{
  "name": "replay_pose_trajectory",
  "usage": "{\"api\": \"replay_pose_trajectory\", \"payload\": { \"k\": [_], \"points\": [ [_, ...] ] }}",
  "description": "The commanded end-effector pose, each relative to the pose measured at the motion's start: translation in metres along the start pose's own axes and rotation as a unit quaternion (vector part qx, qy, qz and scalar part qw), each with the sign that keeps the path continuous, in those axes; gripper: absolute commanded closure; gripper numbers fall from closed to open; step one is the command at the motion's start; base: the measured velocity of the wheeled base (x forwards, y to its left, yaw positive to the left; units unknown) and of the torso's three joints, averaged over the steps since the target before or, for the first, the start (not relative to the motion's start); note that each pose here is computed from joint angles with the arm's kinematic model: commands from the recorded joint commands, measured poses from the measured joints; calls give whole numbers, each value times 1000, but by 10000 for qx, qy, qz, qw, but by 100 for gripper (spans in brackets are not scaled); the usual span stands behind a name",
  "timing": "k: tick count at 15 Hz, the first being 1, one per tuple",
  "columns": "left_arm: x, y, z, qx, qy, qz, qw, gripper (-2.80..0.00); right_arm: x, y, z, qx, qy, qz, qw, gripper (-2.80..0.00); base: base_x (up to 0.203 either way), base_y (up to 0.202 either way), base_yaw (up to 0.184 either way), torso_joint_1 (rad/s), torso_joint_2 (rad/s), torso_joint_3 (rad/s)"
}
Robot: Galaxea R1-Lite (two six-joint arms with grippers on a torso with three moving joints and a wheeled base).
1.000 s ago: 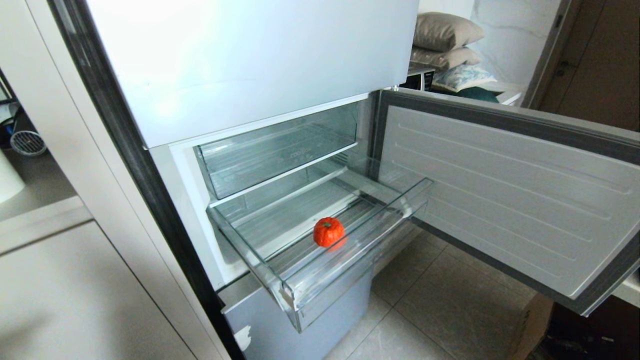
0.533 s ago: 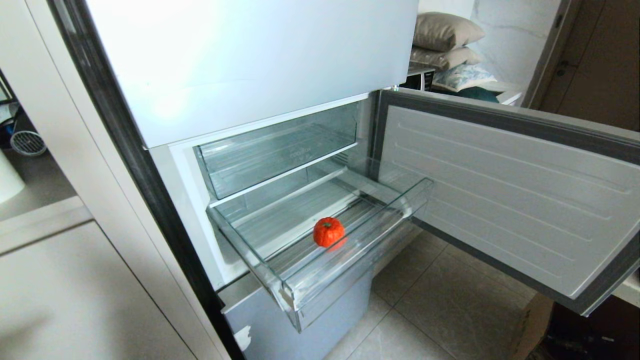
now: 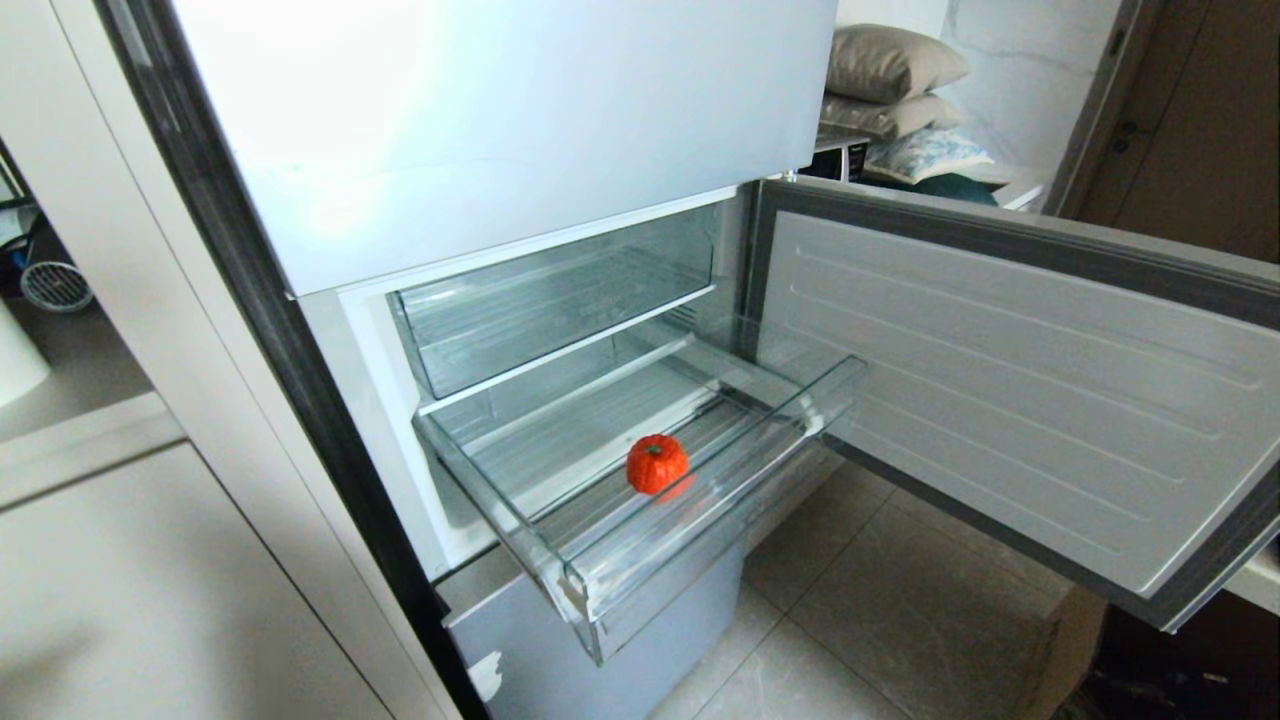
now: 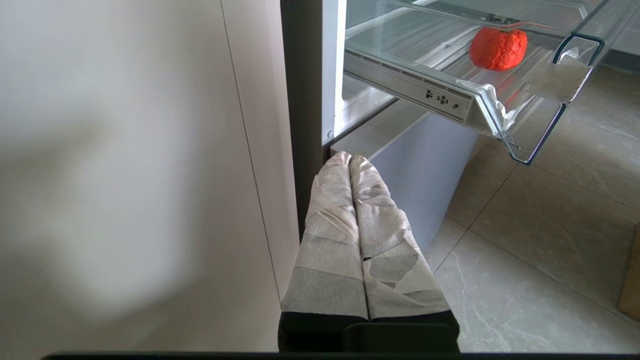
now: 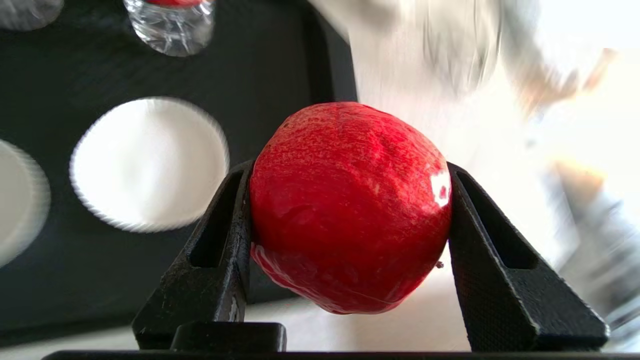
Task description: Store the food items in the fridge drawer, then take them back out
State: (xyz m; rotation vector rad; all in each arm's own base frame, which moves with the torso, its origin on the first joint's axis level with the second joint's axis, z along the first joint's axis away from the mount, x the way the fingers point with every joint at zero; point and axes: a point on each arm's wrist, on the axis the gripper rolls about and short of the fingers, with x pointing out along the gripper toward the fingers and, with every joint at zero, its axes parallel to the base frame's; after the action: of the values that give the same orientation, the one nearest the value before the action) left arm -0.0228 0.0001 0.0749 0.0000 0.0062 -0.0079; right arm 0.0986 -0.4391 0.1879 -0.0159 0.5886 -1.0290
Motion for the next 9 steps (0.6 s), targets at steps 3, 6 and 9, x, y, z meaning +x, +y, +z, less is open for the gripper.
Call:
{"api": "replay_pose_trajectory", "payload": {
  "k": [3,6,9],
  "points": [
    [0,0,0,0,0,1,10000,0,41,46,2,-1723,-93,347,9844,0,0,0,0,0,0,0],
    [0,0,0,0,0,1,10000,0,59,78,3,-2285,-136,571,9718,0,0,0,0,0,0,0],
    [0,0,0,0,0,1,10000,0,60,89,8,-2566,108,163,9663,0,0,0,0,0,0,0]
  ]
}}
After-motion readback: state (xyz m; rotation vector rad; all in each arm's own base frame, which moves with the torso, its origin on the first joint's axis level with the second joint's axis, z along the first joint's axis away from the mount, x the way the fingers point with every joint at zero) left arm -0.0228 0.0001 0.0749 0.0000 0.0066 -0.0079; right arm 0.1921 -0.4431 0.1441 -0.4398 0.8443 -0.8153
